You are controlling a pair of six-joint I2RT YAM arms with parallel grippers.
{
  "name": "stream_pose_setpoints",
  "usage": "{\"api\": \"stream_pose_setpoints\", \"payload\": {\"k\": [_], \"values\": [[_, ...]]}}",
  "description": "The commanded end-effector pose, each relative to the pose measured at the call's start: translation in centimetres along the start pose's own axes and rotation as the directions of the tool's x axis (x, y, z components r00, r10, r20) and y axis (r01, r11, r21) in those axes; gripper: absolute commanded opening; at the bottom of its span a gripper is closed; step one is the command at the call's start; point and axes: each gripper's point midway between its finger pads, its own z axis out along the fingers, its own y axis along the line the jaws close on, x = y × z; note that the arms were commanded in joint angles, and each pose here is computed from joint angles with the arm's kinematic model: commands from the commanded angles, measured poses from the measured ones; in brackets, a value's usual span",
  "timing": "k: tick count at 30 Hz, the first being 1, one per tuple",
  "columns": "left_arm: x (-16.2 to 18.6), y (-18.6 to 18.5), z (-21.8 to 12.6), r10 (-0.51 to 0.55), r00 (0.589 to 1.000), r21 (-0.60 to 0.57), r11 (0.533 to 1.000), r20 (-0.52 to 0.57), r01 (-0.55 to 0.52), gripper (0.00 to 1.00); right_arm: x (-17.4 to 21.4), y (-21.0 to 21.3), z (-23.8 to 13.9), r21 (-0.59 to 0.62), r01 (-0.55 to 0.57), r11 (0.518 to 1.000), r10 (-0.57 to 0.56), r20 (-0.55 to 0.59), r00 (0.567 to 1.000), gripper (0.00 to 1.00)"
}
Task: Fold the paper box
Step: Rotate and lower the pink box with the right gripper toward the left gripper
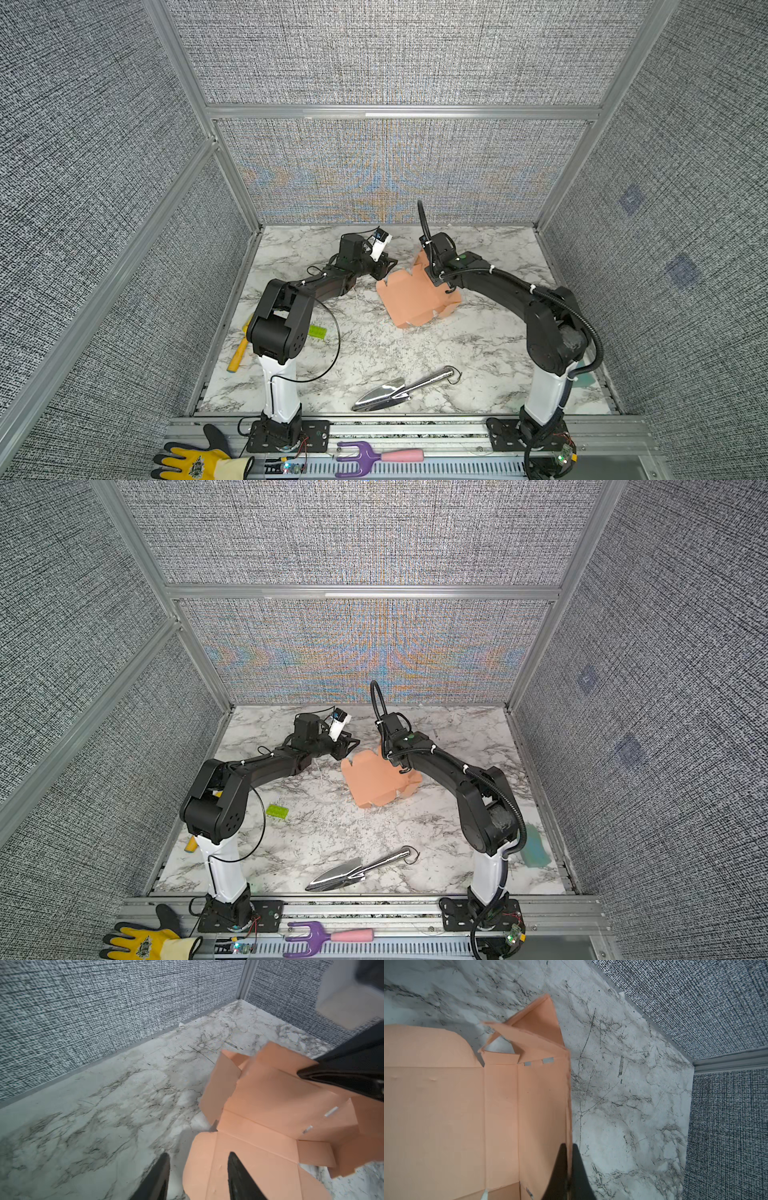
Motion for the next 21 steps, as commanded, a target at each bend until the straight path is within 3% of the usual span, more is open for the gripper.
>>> {"api": "stream_pose_setpoints", "payload": {"k": [1,4,17,21], "values": [[0.1,2.2,-0.2,-0.082,0.997,-0.062,0.995,-0.010,0.081,0.47,-0.2,-0.3,0.2,0.070,0.060,0.996,-0.059,-0.013,0.998,0.00],[-0.6,3.3,-0.6,-0.122,0.992,-0.073,0.990,0.011,0.122,0.47,-0.2,0.2,0.7,0.090,0.097,0.991,-0.095,-0.028,0.995,0.00],[3.7,5.8,2.1,-0.196,0.956,-0.107,0.979,-0.220,0.176,0.46,0.6,3.2,2.7,0.099,0.232,0.968,-0.227,-0.061,0.972,0.00],[4.4,5.6,2.1,-0.189,0.951,-0.092,0.981,-0.243,0.171,0.46,0.5,3.8,2.8,0.094,0.236,0.967,-0.234,-0.030,0.972,0.00]]}}
